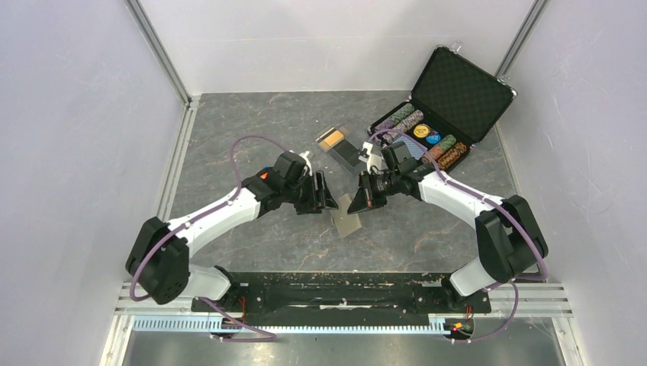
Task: Put the credit cards into the card holder
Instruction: Open the card holder.
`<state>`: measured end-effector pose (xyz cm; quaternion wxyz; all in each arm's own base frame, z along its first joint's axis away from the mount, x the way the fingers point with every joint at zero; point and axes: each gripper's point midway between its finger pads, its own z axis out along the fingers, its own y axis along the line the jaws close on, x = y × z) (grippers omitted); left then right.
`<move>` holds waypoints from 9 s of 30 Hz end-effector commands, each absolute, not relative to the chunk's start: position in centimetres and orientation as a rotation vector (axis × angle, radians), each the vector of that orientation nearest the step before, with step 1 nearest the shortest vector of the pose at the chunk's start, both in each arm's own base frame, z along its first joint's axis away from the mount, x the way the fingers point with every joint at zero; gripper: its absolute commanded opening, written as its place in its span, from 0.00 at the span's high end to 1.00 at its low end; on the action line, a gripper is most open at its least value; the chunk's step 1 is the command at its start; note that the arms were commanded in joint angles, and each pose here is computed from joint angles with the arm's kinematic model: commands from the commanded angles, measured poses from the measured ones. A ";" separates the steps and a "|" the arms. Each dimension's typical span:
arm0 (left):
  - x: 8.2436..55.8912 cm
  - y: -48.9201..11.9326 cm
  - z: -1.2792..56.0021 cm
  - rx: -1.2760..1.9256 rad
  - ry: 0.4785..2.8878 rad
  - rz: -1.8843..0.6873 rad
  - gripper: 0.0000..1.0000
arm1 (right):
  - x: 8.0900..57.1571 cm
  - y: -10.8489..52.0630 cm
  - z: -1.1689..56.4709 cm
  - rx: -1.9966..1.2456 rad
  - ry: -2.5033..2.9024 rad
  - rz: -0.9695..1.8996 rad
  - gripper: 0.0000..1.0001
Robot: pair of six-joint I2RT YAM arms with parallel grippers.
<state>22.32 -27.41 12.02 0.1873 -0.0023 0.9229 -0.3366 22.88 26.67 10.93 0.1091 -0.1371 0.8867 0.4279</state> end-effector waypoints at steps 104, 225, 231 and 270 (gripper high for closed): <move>16.1 -25.7 28.7 1.382 1.925 -0.823 0.98 | 25.3 32.7 32.5 -0.801 1.548 1.632 0.02; 22.5 -28.8 22.8 0.305 2.283 -1.428 0.21 | 26.4 25.6 27.5 -0.583 1.822 1.358 1.00; 21.9 -29.6 22.8 0.333 2.302 -1.524 0.37 | 27.0 25.7 27.8 -0.561 1.832 1.363 1.00; 21.7 -30.7 22.7 0.551 2.409 -1.350 0.52 | 26.8 26.0 26.4 -0.540 1.859 1.414 1.00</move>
